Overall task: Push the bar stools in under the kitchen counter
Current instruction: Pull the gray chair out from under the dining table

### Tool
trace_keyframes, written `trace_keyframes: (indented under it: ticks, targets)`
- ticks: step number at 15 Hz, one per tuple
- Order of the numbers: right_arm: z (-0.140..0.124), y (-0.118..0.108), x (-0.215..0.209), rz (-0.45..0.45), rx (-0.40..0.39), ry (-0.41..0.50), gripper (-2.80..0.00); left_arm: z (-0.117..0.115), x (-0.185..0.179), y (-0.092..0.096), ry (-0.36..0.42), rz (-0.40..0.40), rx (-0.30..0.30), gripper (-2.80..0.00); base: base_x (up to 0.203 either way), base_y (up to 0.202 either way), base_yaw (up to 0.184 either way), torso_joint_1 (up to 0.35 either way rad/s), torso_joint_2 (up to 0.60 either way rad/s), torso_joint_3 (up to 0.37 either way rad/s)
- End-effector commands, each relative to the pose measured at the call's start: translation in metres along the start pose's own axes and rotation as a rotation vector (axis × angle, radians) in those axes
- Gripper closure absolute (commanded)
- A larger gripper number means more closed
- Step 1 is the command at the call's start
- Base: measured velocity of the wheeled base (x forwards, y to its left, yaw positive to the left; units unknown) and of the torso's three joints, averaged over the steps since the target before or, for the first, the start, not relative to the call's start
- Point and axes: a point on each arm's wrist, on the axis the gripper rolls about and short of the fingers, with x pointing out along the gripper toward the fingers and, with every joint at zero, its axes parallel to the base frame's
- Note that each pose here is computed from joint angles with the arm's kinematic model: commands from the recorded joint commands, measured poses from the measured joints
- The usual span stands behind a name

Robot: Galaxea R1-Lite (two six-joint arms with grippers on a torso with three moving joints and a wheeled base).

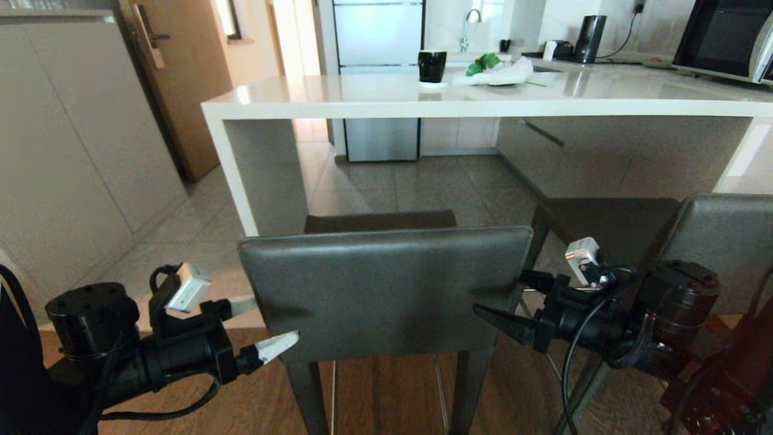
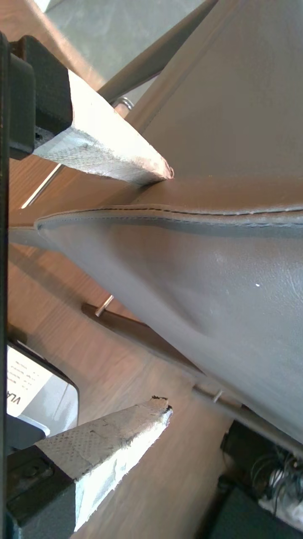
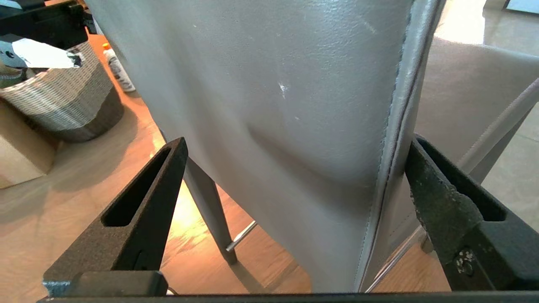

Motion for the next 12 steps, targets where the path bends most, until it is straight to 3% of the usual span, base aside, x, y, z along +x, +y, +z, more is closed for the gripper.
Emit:
trace_keyframes:
  ticks: [1, 4, 8, 12]
  targets:
    - [0.001, 0.001, 0.0, 0.004, -0.005, -0.006, -2.8, 0.001, 0.0, 0.0, -0.008, -0.005, 0.009, -2.8, -0.195, 0.0, -0.002, 0.006, 0.0, -0.001]
    - [0.001, 0.0, -0.001, 0.002, -0.005, -0.006, -2.8, 0.002, 0.0, 0.001, -0.01, -0.002, 0.01, -2.8, -0.151, 0.0, 0.001, -0.005, 0.0, 0.001]
    - [0.002, -0.002, -0.002, -0.017, -0.005, -0.009, -2.8, 0.0, -0.002, 0.004, -0.007, 0.017, 0.004, -2.8, 0.0, 0.0, 0.0, 0.0, 0.0, 0.0]
    - [0.005, -0.028, -0.03, -0.124, -0.001, -0.017, -2.8, 0.0, -0.022, 0.016, -0.013, 0.099, -0.012, -2.8, 0.0, 0.0, 0.0, 0.0, 0.0, 0.0]
